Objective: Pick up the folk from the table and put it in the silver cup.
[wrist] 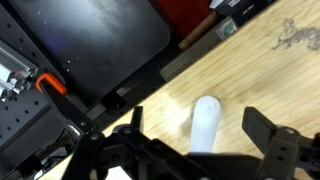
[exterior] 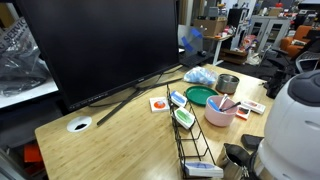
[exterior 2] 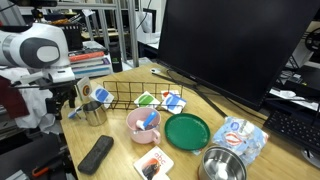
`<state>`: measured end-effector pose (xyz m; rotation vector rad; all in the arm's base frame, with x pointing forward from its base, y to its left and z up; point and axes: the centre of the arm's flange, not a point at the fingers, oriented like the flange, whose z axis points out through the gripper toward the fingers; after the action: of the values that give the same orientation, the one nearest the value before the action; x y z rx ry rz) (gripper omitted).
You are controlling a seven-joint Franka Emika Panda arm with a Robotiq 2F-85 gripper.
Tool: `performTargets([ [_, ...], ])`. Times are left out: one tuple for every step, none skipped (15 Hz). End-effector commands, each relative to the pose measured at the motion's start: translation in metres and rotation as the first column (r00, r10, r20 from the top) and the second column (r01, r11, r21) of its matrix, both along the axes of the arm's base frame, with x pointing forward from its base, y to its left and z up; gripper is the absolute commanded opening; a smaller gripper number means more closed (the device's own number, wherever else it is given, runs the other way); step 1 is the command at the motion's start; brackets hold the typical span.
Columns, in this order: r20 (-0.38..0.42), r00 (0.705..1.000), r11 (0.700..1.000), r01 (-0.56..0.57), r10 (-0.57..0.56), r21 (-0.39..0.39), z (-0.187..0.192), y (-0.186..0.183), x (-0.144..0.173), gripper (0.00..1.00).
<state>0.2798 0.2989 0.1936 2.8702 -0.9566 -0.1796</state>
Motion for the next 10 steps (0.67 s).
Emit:
performTargets([
  [0.014,0.999,0.999,0.034,-0.034,-0.014,-0.012,0.008,0.007,1.0],
  [0.008,0.999,0.999,0.047,-0.047,-0.018,-0.014,0.006,0.006,1.0],
  [0.002,0.998,0.998,0.059,-0.059,-0.021,-0.017,0.004,0.004,1.0],
  [-0.005,0.998,0.998,0.067,-0.067,-0.023,-0.019,0.003,0.003,1.0],
  [-0.008,0.998,0.997,0.069,-0.069,-0.034,-0.022,0.001,0.002,1.0],
  [-0.012,0.997,0.997,0.074,-0.074,-0.038,-0.024,0.001,0.002,1.0],
  [-0.015,0.997,0.996,0.078,-0.079,-0.04,-0.026,0.0,0.002,1.0],
  [-0.016,0.996,0.996,0.082,-0.083,-0.043,-0.027,0.0,0.002,1.0],
  [-0.017,0.996,0.995,0.086,-0.086,-0.045,-0.028,-0.001,0.002,1.0],
  [-0.016,0.996,0.995,0.088,-0.089,-0.046,-0.028,-0.001,0.003,1.0],
])
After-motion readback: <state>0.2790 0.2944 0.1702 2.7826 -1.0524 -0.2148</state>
